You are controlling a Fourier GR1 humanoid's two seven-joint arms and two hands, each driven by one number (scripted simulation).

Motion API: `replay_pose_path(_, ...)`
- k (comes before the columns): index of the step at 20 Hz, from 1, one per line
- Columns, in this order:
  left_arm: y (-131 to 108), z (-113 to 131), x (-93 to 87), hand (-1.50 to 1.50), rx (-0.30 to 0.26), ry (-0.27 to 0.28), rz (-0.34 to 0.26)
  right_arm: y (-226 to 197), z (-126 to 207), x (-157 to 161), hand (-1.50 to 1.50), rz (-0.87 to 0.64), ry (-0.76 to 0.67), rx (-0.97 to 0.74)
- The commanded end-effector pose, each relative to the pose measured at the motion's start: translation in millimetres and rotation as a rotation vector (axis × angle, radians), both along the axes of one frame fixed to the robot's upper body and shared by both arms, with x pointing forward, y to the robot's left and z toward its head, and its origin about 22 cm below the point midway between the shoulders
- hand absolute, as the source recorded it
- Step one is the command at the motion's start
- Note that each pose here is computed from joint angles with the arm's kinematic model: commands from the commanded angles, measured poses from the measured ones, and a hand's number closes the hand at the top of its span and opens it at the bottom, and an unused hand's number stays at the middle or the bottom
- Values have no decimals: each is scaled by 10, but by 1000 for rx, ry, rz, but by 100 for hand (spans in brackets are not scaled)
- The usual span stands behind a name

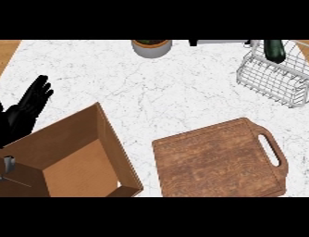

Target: Pick the eggplant from the cutting board and place it in the tiered basket

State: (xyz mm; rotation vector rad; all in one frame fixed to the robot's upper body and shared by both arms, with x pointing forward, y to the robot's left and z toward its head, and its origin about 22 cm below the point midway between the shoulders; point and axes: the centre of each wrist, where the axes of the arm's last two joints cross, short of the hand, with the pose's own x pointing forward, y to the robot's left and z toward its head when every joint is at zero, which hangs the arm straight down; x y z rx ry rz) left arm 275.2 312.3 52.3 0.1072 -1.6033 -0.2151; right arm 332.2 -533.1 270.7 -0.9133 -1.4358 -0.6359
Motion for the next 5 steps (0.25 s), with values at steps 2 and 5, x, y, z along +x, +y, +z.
replay_pose_path(2,-338,-491,-169,0,-100,80,-66,-548,29,-645,-150,-18,-42,-6)
replay_pose_path(5,-379,-447,-168,0,-105,92,-65,-776,-77,-978,-150,8,-9,-28)
